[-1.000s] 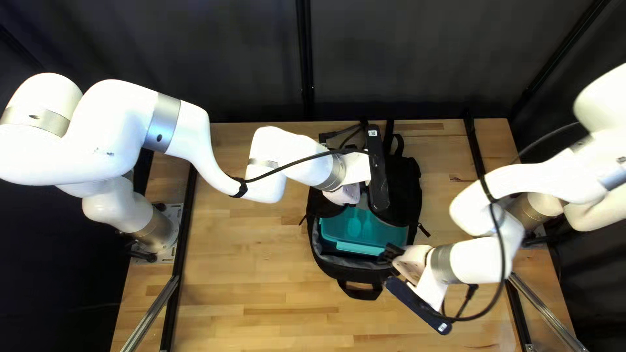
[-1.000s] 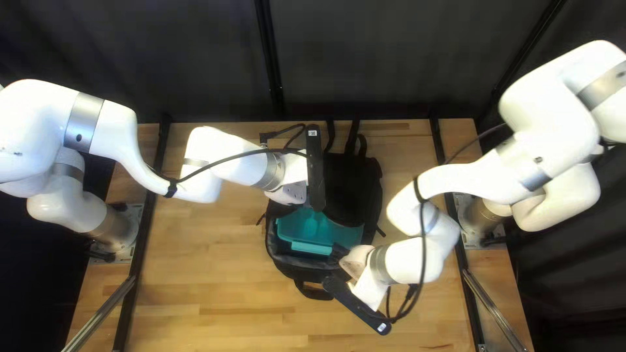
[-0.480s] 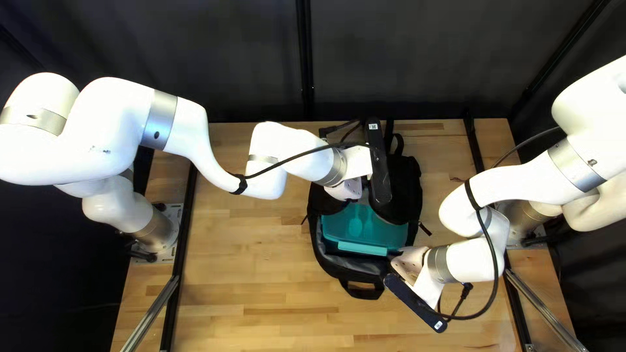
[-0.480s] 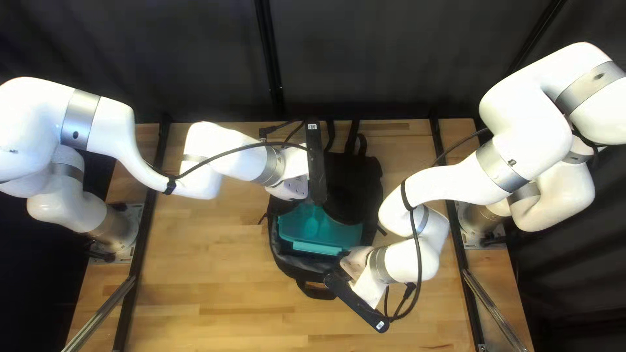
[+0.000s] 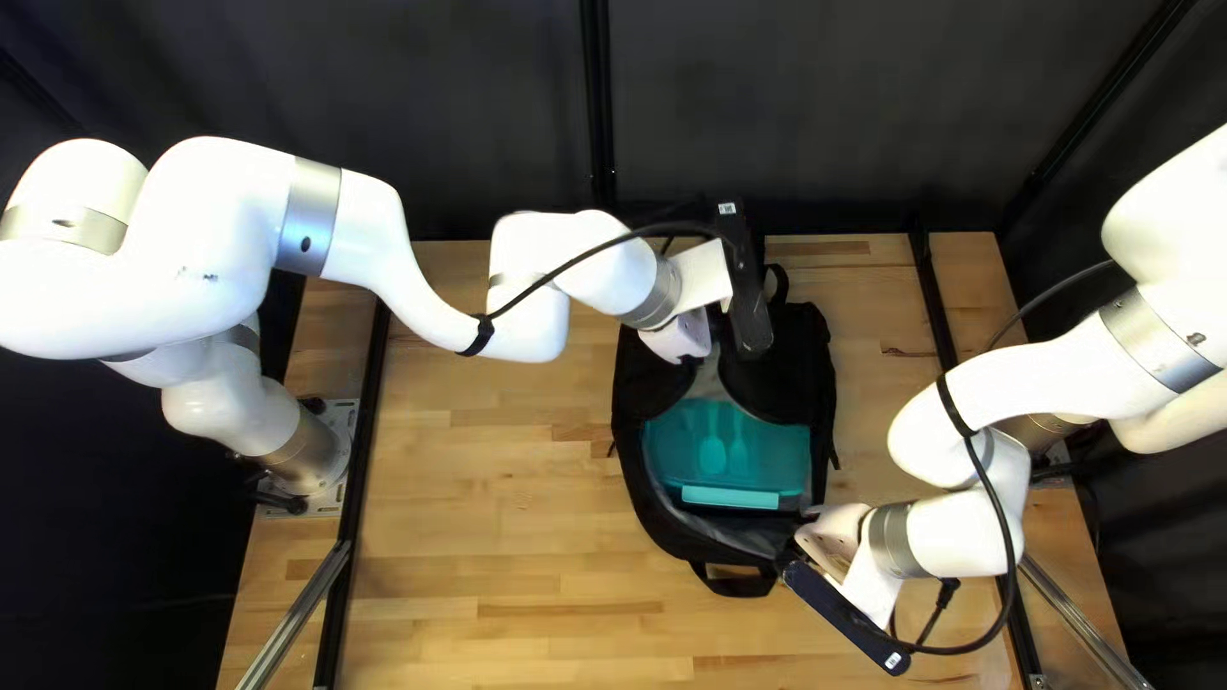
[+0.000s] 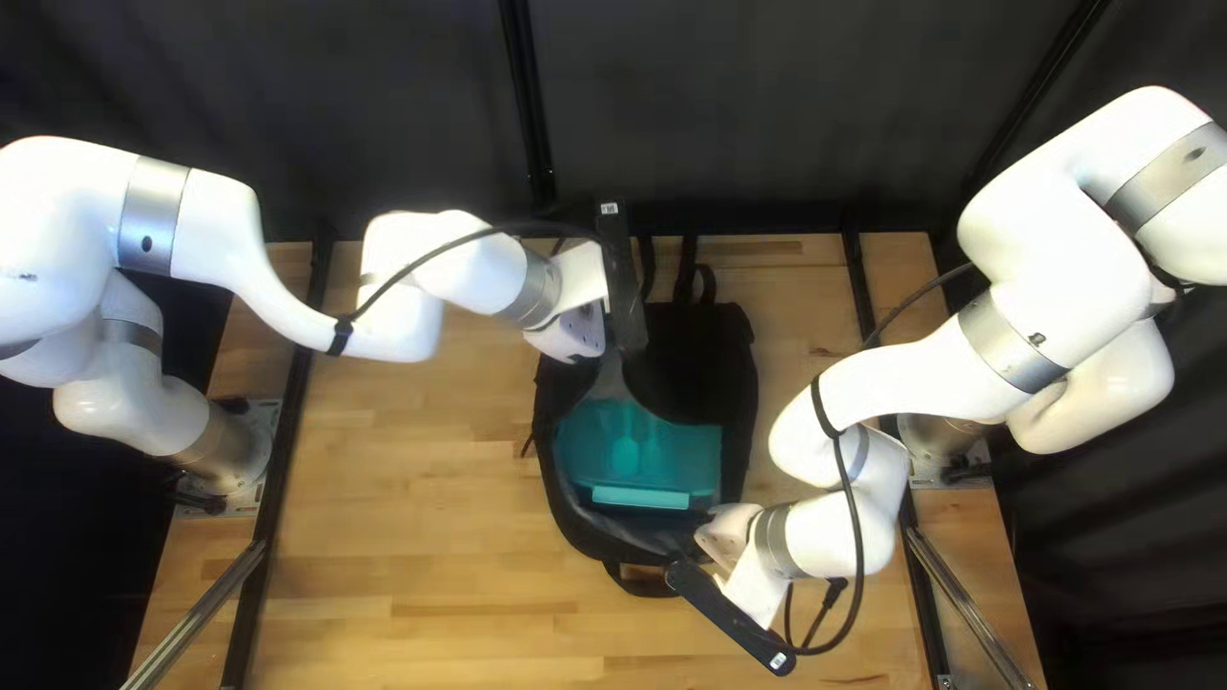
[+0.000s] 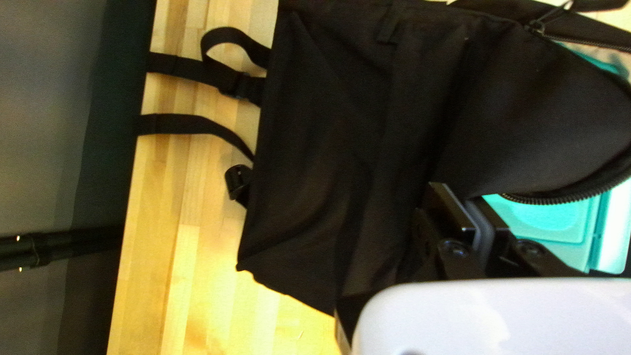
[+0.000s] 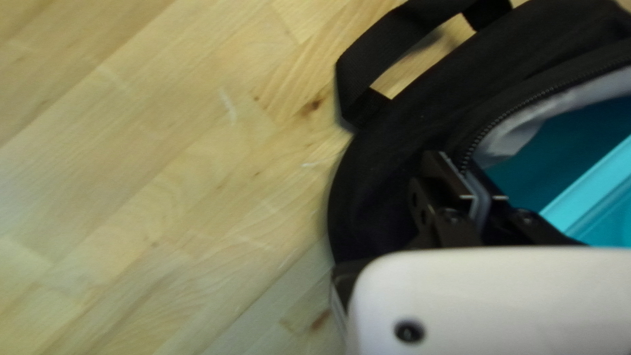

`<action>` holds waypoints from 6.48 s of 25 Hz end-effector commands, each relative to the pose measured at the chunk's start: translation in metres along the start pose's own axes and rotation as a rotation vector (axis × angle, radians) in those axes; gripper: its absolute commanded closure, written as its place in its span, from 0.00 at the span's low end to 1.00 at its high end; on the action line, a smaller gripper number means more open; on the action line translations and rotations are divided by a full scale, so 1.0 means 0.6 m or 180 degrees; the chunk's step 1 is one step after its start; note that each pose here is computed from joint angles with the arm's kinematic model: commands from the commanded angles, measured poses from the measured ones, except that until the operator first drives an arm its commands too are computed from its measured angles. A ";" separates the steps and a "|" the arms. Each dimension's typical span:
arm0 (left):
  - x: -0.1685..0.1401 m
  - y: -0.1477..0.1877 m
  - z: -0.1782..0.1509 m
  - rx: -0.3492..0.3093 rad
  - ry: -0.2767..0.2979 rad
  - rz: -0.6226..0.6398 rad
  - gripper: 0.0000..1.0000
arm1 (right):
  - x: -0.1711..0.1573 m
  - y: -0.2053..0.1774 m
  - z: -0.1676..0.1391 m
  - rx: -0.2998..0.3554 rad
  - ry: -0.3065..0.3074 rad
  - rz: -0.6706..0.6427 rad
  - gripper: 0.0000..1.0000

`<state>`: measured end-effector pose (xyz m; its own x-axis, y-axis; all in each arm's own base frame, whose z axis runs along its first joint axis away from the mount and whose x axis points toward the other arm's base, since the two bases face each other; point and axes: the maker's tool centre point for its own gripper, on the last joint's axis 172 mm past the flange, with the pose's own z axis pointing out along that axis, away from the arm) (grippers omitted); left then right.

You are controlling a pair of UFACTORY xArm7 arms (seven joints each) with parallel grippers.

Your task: Remove a lunch box from a kids backpack

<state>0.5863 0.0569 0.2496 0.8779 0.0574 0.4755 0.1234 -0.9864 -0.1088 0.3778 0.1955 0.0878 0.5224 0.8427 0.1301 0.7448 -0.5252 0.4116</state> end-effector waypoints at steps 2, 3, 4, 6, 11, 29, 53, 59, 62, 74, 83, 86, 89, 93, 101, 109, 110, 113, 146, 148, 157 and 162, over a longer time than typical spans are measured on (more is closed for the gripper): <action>0.004 -0.009 -0.003 -0.0008 -0.0047 -0.0041 1.00 | -0.014 -0.019 -0.012 0.0045 -0.0066 -0.0043 1.00; 0.004 -0.007 -0.003 -0.0013 -0.0052 -0.0050 1.00 | -0.017 -0.020 -0.014 0.0053 -0.0079 -0.0046 1.00; 0.006 -0.003 -0.001 -0.0020 -0.0053 -0.0052 1.00 | -0.019 -0.018 -0.017 0.0055 -0.0088 -0.0046 1.00; 0.010 0.009 0.006 -0.0046 -0.0051 -0.0055 1.00 | -0.018 -0.011 -0.023 0.0048 -0.0101 -0.0046 0.29; 0.017 0.021 0.014 -0.0102 -0.0022 -0.0093 1.00 | 0.001 0.028 -0.048 -0.0053 -0.0232 -0.0056 0.00; 0.004 0.014 0.020 -0.0166 0.0003 -0.0195 1.00 | -0.012 0.167 -0.011 -0.0629 -0.0560 0.0006 0.00; -0.012 0.014 0.033 -0.0152 0.0048 -0.0228 1.00 | -0.018 0.156 0.049 -0.1164 -0.1055 0.0629 0.00; -0.014 0.015 0.036 -0.0152 0.0054 -0.0231 1.00 | -0.027 0.169 0.038 -0.1271 -0.1162 0.0687 0.00; -0.013 0.015 0.036 -0.0154 0.0061 -0.0232 1.00 | -0.035 0.176 0.039 -0.1282 -0.1193 0.0709 0.00; -0.017 0.014 0.041 -0.0157 0.0067 -0.0244 1.00 | -0.071 0.193 0.021 -0.1348 -0.1252 0.0811 0.07; -0.017 0.015 0.041 -0.0165 0.0071 -0.0246 1.00 | -0.072 0.196 0.014 -0.1373 -0.1289 0.0813 0.23; -0.018 0.015 0.041 -0.0165 0.0072 -0.0247 1.00 | -0.065 0.188 0.023 -0.1323 -0.1264 0.0824 0.17; -0.017 0.014 0.043 -0.0164 0.0072 -0.0250 1.00 | -0.061 0.180 0.029 -0.1273 -0.1234 0.0831 0.15; -0.016 0.014 0.043 -0.0170 0.0072 -0.0250 1.00 | -0.060 0.178 0.033 -0.1217 -0.1212 0.0838 0.29; -0.012 0.014 0.040 -0.0168 0.0068 -0.0242 1.00 | -0.059 0.176 0.037 -0.1129 -0.1182 0.0862 1.00; -0.010 0.012 0.039 -0.0161 0.0065 -0.0240 1.00 | -0.056 0.174 0.029 -0.1050 -0.1156 0.0870 1.00; -0.009 0.012 0.039 -0.0158 0.0064 -0.0239 1.00 | -0.055 0.176 0.024 -0.1039 -0.1154 0.0866 1.00; -0.007 0.013 0.038 -0.0155 0.0067 -0.0236 1.00 | -0.050 0.183 0.009 -0.1005 -0.1157 0.0837 1.00; -0.017 0.013 0.048 -0.0189 0.0125 -0.0303 1.00 | -0.051 0.296 -0.178 -0.1170 -0.1329 0.0537 1.00; -0.018 0.012 0.049 -0.0189 0.0123 -0.0305 1.00 | -0.043 0.296 -0.191 -0.1190 -0.1334 0.0516 1.00; -0.047 0.001 0.037 -0.0175 0.0054 -0.0291 1.00 | -0.015 0.272 -0.247 -0.1258 -0.1371 0.0426 1.00; -0.067 -0.005 0.025 -0.0158 -0.0004 -0.0279 1.00 | 0.003 0.253 -0.284 -0.1294 -0.1417 0.0378 1.00</action>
<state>0.5619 0.0595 0.2173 0.8621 0.1442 0.4857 0.1767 -0.9840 -0.0214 0.4264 0.1292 0.2975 0.7843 0.6019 -0.1507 0.4946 -0.4598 0.7376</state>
